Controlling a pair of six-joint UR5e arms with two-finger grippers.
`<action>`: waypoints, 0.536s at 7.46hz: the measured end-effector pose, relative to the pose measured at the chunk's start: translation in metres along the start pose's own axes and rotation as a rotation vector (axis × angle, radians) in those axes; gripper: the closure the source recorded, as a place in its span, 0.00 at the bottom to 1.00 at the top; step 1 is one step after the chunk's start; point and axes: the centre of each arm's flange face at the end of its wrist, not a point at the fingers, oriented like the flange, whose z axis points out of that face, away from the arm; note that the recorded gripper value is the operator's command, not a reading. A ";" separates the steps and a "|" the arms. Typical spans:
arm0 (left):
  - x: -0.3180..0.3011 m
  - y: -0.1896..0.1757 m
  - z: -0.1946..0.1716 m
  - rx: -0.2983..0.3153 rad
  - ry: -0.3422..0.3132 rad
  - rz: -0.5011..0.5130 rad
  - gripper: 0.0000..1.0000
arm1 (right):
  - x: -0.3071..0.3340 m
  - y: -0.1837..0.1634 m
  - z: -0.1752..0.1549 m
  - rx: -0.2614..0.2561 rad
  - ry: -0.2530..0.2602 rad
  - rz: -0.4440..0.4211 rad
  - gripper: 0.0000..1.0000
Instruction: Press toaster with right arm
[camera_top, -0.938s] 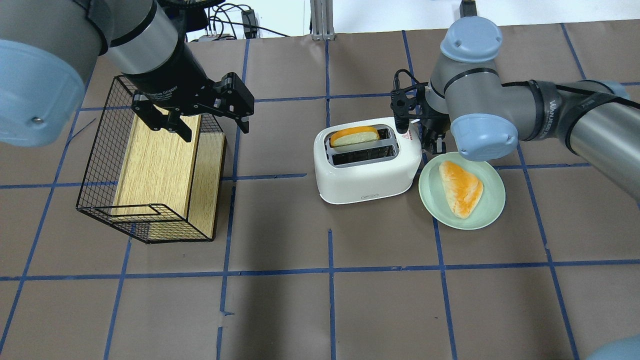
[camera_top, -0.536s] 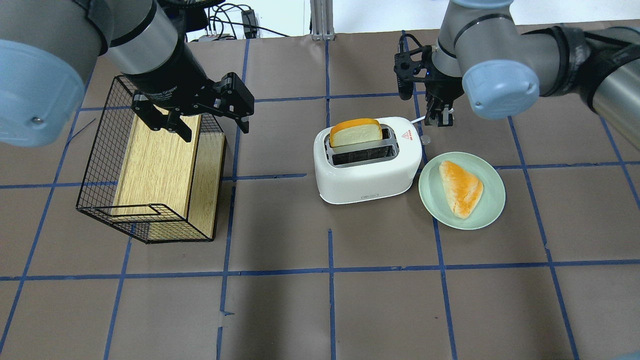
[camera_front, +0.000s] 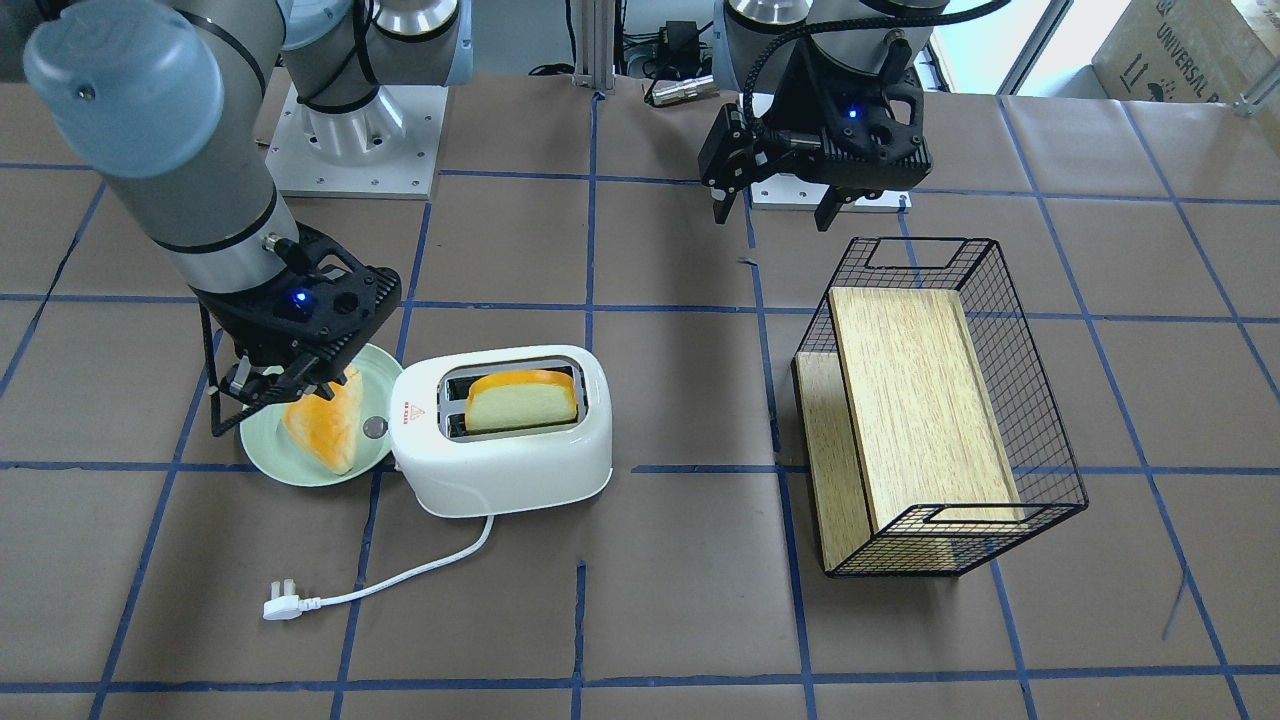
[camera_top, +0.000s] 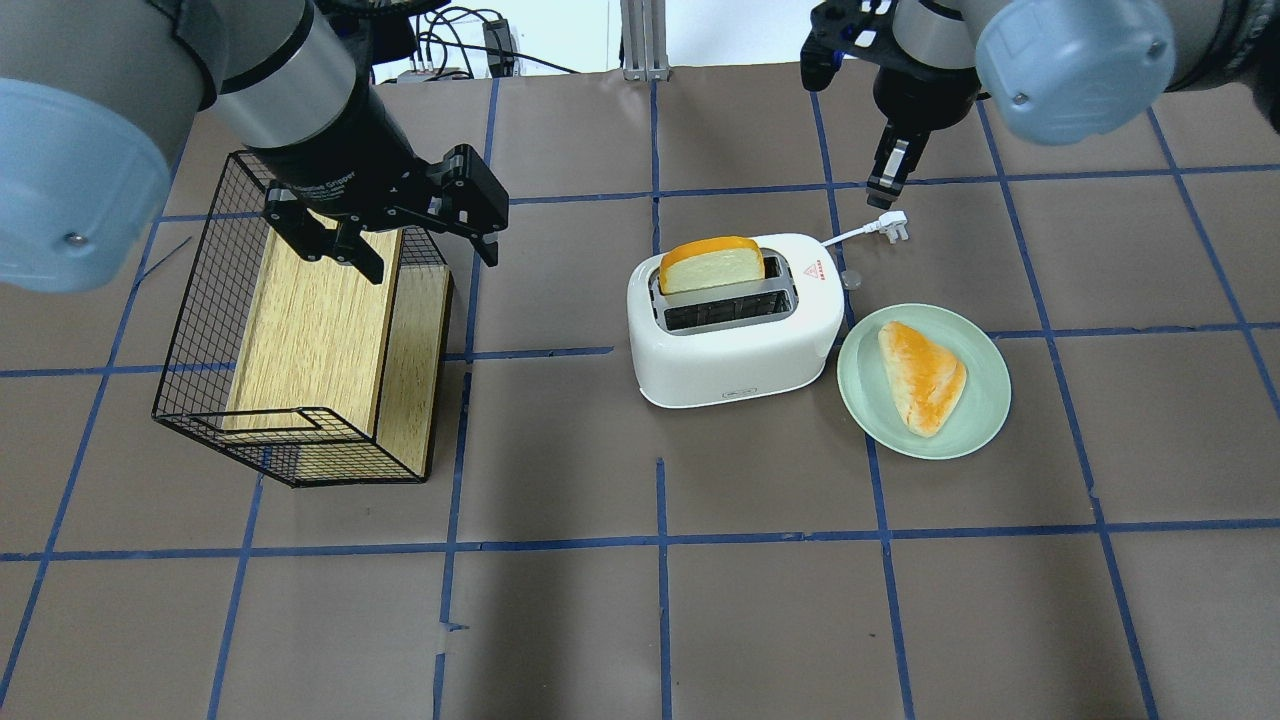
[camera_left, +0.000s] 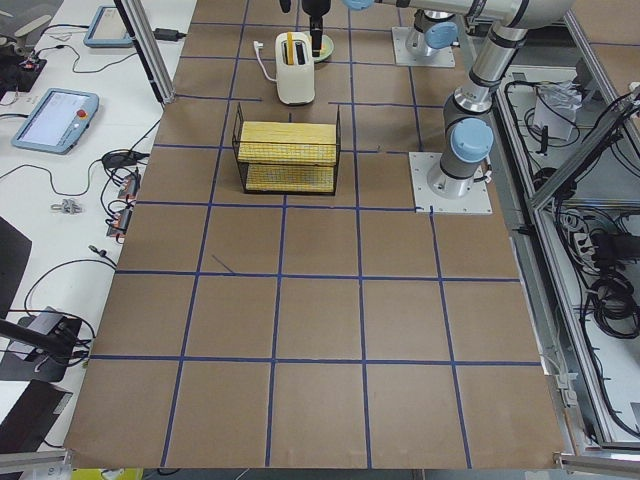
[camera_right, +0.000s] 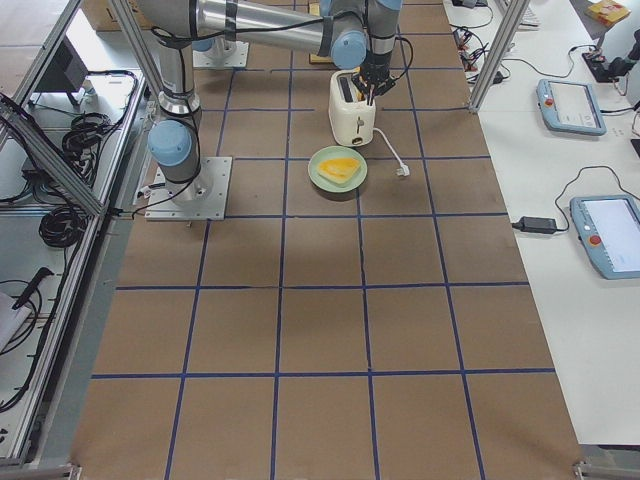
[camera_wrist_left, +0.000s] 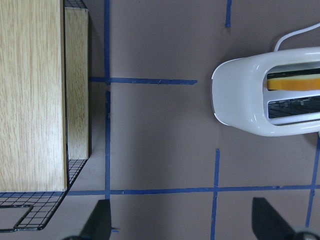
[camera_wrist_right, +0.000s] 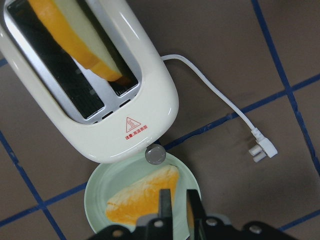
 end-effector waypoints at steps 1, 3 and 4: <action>0.000 0.000 0.000 0.000 0.000 0.000 0.00 | -0.003 0.002 -0.018 0.016 0.010 0.208 0.01; 0.000 0.000 0.000 0.000 0.000 0.000 0.00 | -0.005 0.002 -0.040 0.048 0.016 0.617 0.00; 0.000 0.000 0.000 0.000 0.000 0.000 0.00 | -0.004 0.003 -0.043 0.049 0.007 0.741 0.00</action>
